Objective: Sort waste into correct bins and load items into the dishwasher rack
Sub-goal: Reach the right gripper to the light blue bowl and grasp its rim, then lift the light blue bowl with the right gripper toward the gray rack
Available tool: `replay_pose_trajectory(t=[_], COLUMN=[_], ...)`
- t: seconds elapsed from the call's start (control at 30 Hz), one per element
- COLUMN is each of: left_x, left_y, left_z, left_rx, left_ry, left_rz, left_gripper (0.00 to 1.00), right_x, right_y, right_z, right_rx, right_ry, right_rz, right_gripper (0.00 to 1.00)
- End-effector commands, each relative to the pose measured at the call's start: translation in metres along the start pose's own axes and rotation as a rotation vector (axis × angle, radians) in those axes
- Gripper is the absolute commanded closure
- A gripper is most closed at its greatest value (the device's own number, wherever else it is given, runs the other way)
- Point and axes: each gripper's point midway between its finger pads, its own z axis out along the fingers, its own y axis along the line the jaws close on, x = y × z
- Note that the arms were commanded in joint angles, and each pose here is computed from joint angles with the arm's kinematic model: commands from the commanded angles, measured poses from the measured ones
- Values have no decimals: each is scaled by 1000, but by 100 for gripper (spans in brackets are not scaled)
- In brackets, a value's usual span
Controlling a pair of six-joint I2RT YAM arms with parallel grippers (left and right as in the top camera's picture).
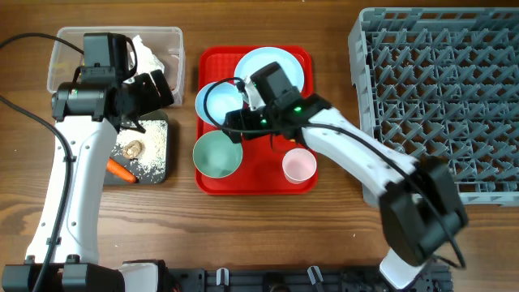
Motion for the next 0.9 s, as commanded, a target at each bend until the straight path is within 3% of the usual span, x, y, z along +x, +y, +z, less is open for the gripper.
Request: replay_pose_trajectory(t=[0.0,0.23,0.53,0.8,0.87], left_x=[1,1,1,1,1], left_y=[2,2,2,2,2], left_z=[3,3,3,3,3], left_rx=[-3,-3,-3,-3,-3], left_ry=[11,11,11,11,11], left_rz=[-21,-21,-21,-21,-21], left_gripper=[0,0,0,0,0], right_x=[-20,-37,-38,-28,-29], right_y=[-12,-46,-58,-67,-67], right_z=[12,26,51,68,68], right_rx=[46,198,202,208,204], right_ry=[-82,-194,-217,-188,-194], right_rz=[84,168,201,216,215], right_gripper=[17,31,36,58,68])
